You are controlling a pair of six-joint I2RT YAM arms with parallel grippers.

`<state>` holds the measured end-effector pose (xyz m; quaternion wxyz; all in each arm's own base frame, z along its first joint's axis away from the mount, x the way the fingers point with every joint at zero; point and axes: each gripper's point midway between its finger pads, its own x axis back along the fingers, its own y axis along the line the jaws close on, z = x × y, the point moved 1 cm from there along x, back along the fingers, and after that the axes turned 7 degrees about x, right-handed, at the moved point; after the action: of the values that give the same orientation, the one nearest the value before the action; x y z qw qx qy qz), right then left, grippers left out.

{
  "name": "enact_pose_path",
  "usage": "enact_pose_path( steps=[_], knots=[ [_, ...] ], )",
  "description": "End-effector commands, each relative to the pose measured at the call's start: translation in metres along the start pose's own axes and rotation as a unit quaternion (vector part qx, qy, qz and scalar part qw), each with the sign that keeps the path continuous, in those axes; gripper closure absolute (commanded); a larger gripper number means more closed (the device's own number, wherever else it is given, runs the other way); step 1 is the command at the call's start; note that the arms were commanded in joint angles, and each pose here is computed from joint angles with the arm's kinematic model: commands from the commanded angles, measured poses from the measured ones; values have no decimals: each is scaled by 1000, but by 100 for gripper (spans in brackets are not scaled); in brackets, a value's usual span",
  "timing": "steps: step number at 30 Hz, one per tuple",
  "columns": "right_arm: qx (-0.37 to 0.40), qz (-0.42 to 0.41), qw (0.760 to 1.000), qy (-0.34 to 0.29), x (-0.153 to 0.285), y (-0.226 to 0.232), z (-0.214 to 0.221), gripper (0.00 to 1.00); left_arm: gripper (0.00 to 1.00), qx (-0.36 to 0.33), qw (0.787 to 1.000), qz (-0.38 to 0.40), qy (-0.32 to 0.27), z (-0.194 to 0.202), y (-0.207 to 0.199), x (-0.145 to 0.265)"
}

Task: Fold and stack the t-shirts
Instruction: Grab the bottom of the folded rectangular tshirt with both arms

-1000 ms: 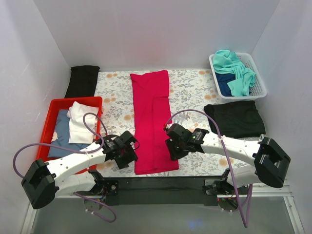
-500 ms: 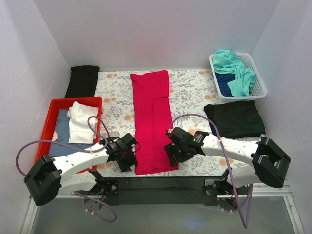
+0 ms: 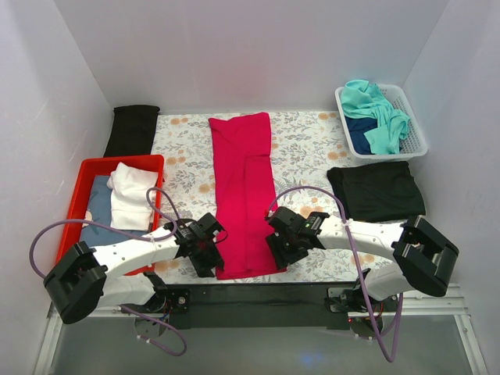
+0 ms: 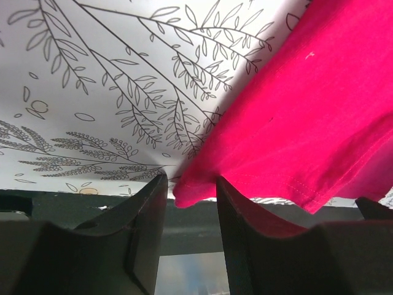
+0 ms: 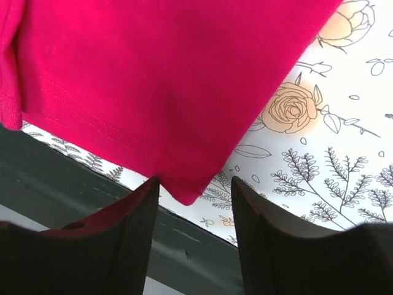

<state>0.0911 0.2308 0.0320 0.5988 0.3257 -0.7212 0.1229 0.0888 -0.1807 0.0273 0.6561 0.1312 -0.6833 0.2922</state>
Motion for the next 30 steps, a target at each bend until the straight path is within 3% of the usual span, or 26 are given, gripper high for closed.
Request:
enact_pose_path(
  steps=[1, 4, 9, 18, 19, 21, 26, 30],
  knots=[
    [-10, 11, 1000, 27, -10, -6, 15, 44, 64, 15, 1000, -27, -8, -1, 15, -13],
    [-12, 14, 999, 36, -13, -7, 18, 51, 66, 13, 999, -36, -8, -2, 18, -13],
    [-15, 21, 998, 51, -16, -10, 23, 62, 76, 18, 997, -70, -9, -2, 30, -14],
    [-14, 14, 998, 54, -18, -7, 21, 82, 91, 24, 998, -57, -14, -3, 33, -18],
    [-14, 15, 998, 55, -18, -7, 21, 88, 98, 24, 998, -57, -15, -3, 32, -19],
    [-13, 11, 999, 51, -17, -5, 18, 99, 100, 17, 998, -54, -15, -4, 29, -20],
    [-13, 9, 999, 43, -11, -4, 18, 99, 100, 0, 999, -38, -16, -5, 16, -15],
    [-12, 9, 1000, 8, 5, -2, 7, 99, 100, -3, 999, -5, -50, -15, 1, -1]
  ],
)
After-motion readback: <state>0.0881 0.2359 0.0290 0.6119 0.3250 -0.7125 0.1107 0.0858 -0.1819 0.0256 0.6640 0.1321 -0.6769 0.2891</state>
